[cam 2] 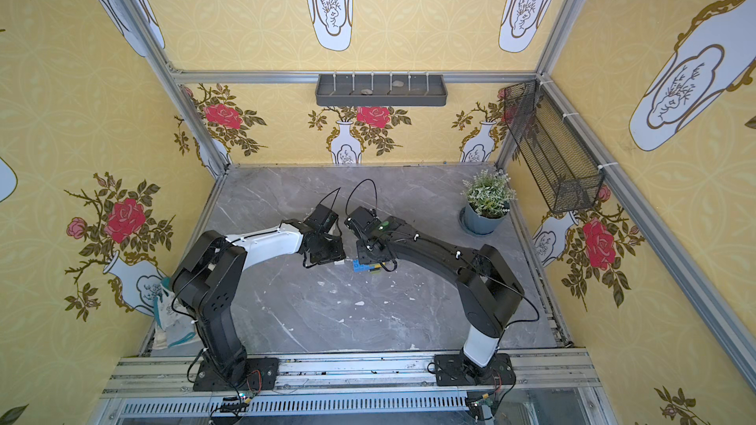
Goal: Assemble the number 4 with lego
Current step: Pick up the lego brick from the center of the board, then adjust the lego brick at the center of the board.
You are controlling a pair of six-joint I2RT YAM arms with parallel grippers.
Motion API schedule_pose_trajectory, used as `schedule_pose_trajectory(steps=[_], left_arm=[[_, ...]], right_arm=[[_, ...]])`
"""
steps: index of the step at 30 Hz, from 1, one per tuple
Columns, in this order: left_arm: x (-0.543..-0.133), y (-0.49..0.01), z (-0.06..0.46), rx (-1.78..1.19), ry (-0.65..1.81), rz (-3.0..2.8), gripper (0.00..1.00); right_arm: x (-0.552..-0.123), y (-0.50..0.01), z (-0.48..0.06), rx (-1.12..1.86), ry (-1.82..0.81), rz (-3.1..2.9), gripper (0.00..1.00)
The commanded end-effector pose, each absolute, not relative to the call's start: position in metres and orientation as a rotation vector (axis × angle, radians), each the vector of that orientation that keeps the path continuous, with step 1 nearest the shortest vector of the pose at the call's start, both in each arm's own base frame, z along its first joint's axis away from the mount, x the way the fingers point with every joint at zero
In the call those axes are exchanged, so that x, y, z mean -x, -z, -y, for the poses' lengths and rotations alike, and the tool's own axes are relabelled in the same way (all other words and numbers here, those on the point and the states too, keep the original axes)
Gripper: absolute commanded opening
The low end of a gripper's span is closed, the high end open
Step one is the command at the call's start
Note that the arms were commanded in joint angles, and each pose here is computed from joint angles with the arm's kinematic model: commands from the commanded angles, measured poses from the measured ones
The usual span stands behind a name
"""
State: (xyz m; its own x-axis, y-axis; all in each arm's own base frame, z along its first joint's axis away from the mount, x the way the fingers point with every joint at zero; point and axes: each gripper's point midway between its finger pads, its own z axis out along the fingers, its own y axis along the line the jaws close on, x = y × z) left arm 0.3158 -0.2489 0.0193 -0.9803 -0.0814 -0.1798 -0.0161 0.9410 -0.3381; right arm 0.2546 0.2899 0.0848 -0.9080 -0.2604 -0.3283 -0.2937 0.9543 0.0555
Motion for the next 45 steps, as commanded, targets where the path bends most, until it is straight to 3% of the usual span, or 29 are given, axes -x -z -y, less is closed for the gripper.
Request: schedule_pose_trajectory(steps=[1,6,13,18,24,34,45], left_arm=[[-0.314,-0.018,0.245,0.057,0.464,-2.913,0.34],[-0.314,-0.028,0.249,0.035,0.488,-2.894,0.23],[-0.303,-0.045,0.263,0.047,0.602,-2.859,0.21],[-0.291,-0.046,0.279,0.064,0.709,-2.842,0.21],[-0.289,-0.049,0.286,0.053,0.73,-2.832,0.21],[-0.293,-0.059,0.281,0.038,0.681,-2.815,0.22],[-0.287,-0.077,0.264,0.054,0.654,-2.786,0.22]], right_arm=[[-0.209,-0.06,-0.259,0.46,-0.019,-3.023,0.2],[-0.214,-0.063,-0.261,0.453,-0.018,-3.007,0.3],[-0.223,-0.069,-0.265,0.438,-0.03,-2.98,0.38],[-0.227,-0.077,-0.268,0.426,-0.056,-2.953,0.51],[-0.229,-0.083,-0.271,0.429,-0.075,-2.938,0.52],[-0.237,-0.124,-0.284,0.475,-0.182,-2.832,0.65],[-0.263,-0.116,-0.287,0.67,-0.122,-2.757,0.63]])
